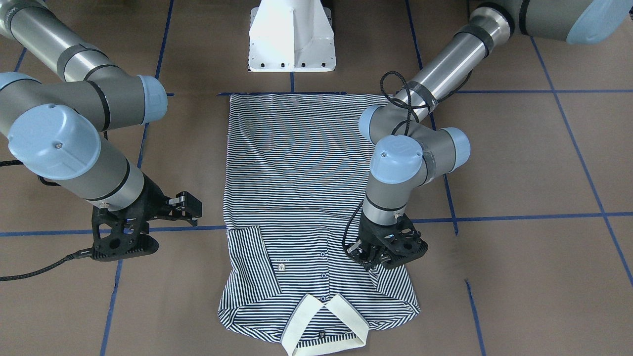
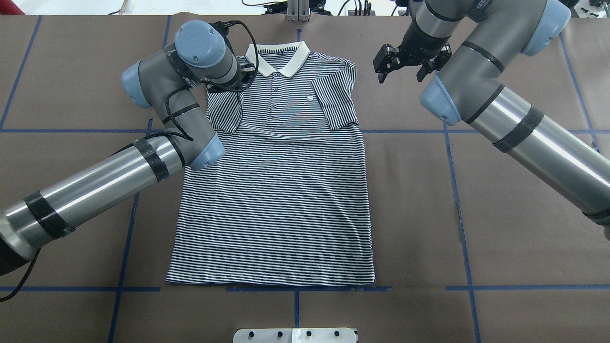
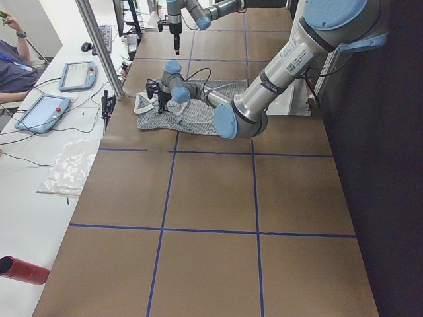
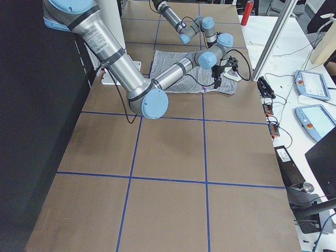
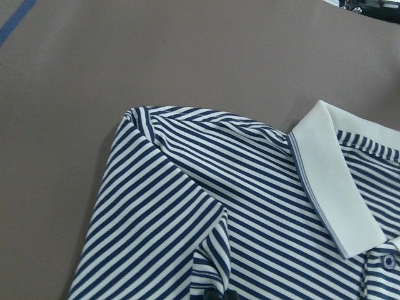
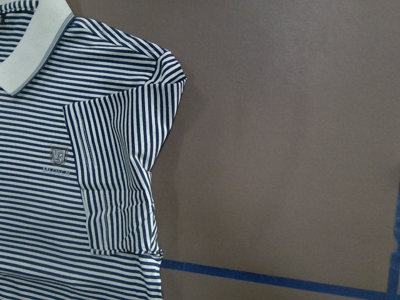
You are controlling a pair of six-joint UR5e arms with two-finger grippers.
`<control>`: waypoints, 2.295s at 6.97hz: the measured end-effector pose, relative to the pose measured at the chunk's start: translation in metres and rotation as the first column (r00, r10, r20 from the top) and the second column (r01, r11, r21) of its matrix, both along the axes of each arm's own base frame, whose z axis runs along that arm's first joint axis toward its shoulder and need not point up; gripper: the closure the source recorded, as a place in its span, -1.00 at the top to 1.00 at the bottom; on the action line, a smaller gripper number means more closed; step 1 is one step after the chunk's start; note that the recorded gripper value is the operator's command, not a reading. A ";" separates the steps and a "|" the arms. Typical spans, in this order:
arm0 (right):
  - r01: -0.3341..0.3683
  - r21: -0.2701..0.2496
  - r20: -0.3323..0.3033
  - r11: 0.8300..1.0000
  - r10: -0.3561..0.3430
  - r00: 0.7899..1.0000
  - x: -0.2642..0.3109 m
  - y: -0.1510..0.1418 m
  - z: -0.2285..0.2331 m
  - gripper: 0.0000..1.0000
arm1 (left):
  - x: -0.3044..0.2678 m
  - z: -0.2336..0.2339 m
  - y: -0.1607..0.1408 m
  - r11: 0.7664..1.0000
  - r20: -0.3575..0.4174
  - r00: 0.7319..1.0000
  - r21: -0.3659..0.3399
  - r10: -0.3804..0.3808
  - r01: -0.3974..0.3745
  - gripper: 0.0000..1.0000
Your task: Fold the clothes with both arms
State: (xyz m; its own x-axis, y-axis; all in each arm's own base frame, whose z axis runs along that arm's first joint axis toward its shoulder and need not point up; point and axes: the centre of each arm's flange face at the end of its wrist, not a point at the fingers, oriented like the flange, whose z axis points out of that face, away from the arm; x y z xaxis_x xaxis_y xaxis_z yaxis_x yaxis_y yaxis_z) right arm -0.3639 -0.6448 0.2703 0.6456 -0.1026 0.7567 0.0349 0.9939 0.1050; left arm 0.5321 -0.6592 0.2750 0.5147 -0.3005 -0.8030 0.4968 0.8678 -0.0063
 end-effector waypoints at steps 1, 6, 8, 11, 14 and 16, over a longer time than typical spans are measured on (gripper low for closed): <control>-0.007 0.012 -0.002 1.000 0.007 1.000 0.001 0.003 0.000 1.00 | 0.004 -0.008 0.003 0.999 -0.031 0.999 0.037 0.011 -0.010 1.00; -0.095 0.010 0.025 0.995 0.094 0.995 -0.008 0.097 0.018 1.00 | -0.054 0.014 0.057 0.978 -0.026 0.987 0.143 0.157 -0.152 1.00; -0.155 -0.118 0.038 0.981 0.160 0.986 -0.031 0.189 0.023 1.00 | -0.097 0.014 0.092 0.958 0.062 0.974 0.178 0.219 -0.227 1.00; -0.254 -0.234 -0.015 0.938 0.258 0.966 -0.096 0.329 0.032 1.00 | -0.158 0.019 0.130 0.924 0.142 0.954 0.247 0.263 -0.291 1.00; -0.240 -0.227 -0.067 0.944 0.231 0.971 -0.140 0.408 0.049 1.00 | -0.169 0.022 0.134 0.921 0.150 0.953 0.254 0.263 -0.294 1.00; -0.221 -0.228 -0.089 0.948 0.206 0.975 -0.151 0.425 0.058 0.97 | -0.170 0.022 0.134 0.922 0.150 0.953 0.253 0.262 -0.293 1.00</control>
State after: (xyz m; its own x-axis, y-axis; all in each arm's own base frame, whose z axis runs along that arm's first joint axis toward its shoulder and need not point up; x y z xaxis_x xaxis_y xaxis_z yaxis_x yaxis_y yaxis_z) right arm -0.5153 -0.2198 0.3286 0.6802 0.2182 0.6998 -0.1817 0.9751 -0.1274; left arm 0.3624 -0.5250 0.2968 0.6366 0.0868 -0.7663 0.2199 0.9319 0.2883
